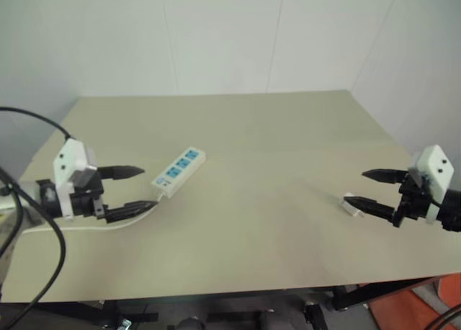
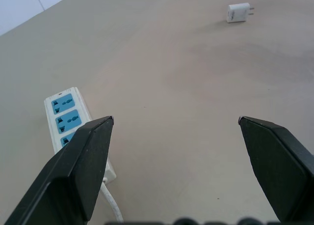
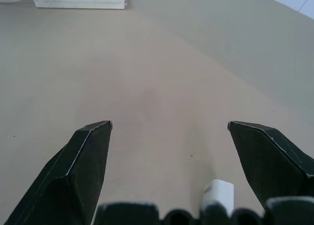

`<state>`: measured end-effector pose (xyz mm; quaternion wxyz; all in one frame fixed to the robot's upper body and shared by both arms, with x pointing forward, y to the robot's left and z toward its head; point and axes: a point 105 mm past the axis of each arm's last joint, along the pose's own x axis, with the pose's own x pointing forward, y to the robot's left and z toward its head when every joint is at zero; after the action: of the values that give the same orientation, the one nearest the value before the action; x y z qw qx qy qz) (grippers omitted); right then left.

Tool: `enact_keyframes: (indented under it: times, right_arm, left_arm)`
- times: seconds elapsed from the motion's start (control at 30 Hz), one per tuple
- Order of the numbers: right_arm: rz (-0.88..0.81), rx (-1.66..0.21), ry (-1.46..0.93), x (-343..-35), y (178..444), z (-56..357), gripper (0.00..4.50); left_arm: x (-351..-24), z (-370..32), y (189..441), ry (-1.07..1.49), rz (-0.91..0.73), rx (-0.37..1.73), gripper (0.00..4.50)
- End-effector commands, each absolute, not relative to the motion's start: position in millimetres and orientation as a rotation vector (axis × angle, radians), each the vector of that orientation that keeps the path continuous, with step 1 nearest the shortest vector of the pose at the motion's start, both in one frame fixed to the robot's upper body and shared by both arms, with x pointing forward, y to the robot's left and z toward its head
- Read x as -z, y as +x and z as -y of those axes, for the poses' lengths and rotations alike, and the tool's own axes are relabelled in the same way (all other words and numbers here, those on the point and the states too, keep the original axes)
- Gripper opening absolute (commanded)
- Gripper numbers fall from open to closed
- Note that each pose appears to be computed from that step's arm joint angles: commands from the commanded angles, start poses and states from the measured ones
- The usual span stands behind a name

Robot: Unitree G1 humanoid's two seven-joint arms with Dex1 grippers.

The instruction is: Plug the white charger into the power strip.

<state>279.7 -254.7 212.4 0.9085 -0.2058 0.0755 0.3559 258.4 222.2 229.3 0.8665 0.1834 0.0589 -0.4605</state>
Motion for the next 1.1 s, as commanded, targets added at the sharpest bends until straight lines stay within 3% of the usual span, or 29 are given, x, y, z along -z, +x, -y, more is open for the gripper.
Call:
enact_keyframes:
  times: [0.03,0.7,0.87,1.1]
  right_arm:
    - [-0.106,-0.735,-0.438,-223,281,250,4.5]
    - [-0.097,-0.723,-0.438,-227,283,251,4.5]
    - [-0.078,-0.723,-0.423,-227,287,246,4.5]
    - [-0.018,-0.753,-0.422,-235,301,226,4.5]
  left_arm:
    - [-235,-217,257,0.397,-0.089,0.973,4.46]
    - [-234,-214,263,0.381,-0.059,0.958,4.46]
    - [-241,-231,313,0.362,0.024,0.581,4.46]
    - [-221,-230,351,0.307,0.007,0.337,4.46]
